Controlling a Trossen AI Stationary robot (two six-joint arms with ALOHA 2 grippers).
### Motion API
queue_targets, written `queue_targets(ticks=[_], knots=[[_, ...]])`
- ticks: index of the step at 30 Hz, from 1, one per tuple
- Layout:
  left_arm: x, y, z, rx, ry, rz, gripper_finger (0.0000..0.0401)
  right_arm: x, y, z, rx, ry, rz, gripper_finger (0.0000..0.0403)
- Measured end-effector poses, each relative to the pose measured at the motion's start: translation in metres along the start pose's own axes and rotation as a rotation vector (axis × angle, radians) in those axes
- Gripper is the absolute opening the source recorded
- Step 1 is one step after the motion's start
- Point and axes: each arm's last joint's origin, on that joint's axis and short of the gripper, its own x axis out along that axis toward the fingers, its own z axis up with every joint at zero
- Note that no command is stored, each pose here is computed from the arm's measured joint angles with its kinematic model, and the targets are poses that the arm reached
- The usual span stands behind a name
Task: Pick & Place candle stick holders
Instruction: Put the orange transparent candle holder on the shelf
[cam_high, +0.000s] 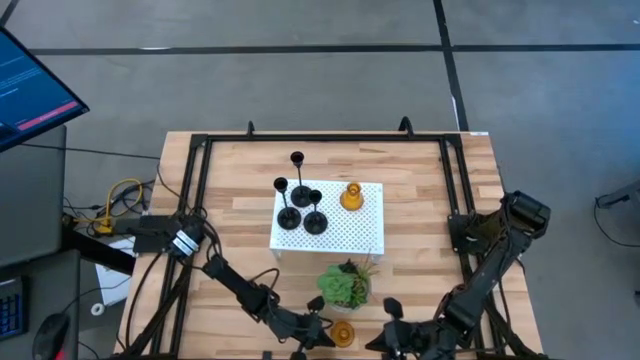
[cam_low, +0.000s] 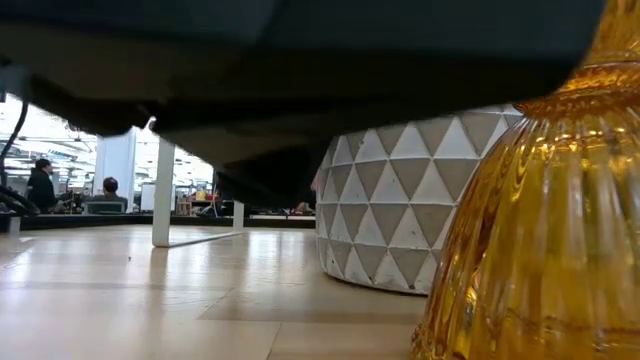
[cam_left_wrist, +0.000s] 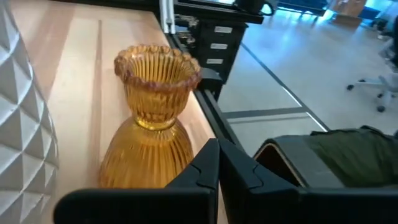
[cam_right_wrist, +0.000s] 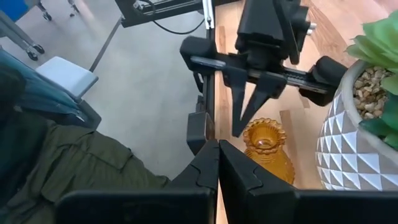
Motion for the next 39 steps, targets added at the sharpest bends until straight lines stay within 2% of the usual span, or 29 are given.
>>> queue_targets(ticks=[12, 25, 33, 39], knots=[[0.007, 0.011, 0.009, 0.004, -0.074, 0.221, 0.0004, -0.006, 0.006, -0.005, -0.052, -0.02, -0.005, 0.0], [0.011, 0.008, 0.019, -0.026, -0.099, 0.177, 0.0004, -0.006, 0.006, -0.005, -0.065, -0.016, -0.006, 0.0], [0.002, -0.022, 0.014, 0.099, -0.056, 0.093, 0.0004, -0.004, 0.004, -0.004, -0.06, -0.017, -0.009, 0.0], [-0.023, -0.036, 0.034, 0.174, 0.073, 0.212, 0.0004, 0.009, -0.007, 0.0, -0.182, -0.005, -0.05, 0.0]])
